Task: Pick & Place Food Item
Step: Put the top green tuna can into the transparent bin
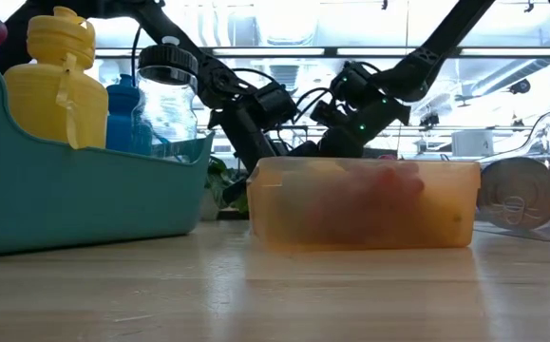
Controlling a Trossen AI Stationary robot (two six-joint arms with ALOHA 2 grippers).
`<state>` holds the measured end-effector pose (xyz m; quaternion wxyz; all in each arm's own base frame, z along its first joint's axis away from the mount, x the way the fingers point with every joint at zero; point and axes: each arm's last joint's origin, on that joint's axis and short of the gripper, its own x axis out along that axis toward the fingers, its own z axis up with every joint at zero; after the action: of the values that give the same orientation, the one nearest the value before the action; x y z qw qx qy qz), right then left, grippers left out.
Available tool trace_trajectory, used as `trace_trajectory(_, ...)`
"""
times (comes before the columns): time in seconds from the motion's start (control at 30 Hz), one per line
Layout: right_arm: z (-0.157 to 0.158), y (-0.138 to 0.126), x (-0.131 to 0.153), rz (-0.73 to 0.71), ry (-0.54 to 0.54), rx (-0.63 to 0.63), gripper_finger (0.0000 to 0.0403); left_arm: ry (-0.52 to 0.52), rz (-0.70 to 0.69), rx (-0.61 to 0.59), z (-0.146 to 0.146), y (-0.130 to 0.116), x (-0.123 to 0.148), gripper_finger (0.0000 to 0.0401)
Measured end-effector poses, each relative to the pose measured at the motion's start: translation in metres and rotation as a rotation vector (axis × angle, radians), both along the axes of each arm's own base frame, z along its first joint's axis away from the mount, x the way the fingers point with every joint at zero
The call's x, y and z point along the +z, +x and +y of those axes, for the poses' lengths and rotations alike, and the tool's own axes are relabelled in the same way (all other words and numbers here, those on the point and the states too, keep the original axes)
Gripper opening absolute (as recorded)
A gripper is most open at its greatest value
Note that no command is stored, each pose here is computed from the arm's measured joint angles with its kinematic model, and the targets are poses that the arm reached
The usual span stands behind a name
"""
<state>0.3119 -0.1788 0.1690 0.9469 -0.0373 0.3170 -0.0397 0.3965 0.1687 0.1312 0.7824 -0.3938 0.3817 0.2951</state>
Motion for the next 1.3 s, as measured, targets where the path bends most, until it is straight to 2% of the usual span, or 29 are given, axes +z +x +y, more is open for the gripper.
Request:
trace_trajectory(0.2,0.000,0.005,-0.001,0.042,-0.004,0.025,0.0226,-0.002,0.014,-0.001,0.000,-0.001,0.000,0.0002)
trace_trajectory(1.07,-0.002,0.006,0.008,0.038,-0.004,-0.003,0.0226,-0.006,0.025,0.006,-0.001,-0.003,0.003,0.0002)
trace_trajectory(1.3,0.000,0.003,0.023,-0.003,-0.031,-0.001,0.0226,0.011,-0.002,-0.003,-0.001,-0.005,0.017,0.0002)
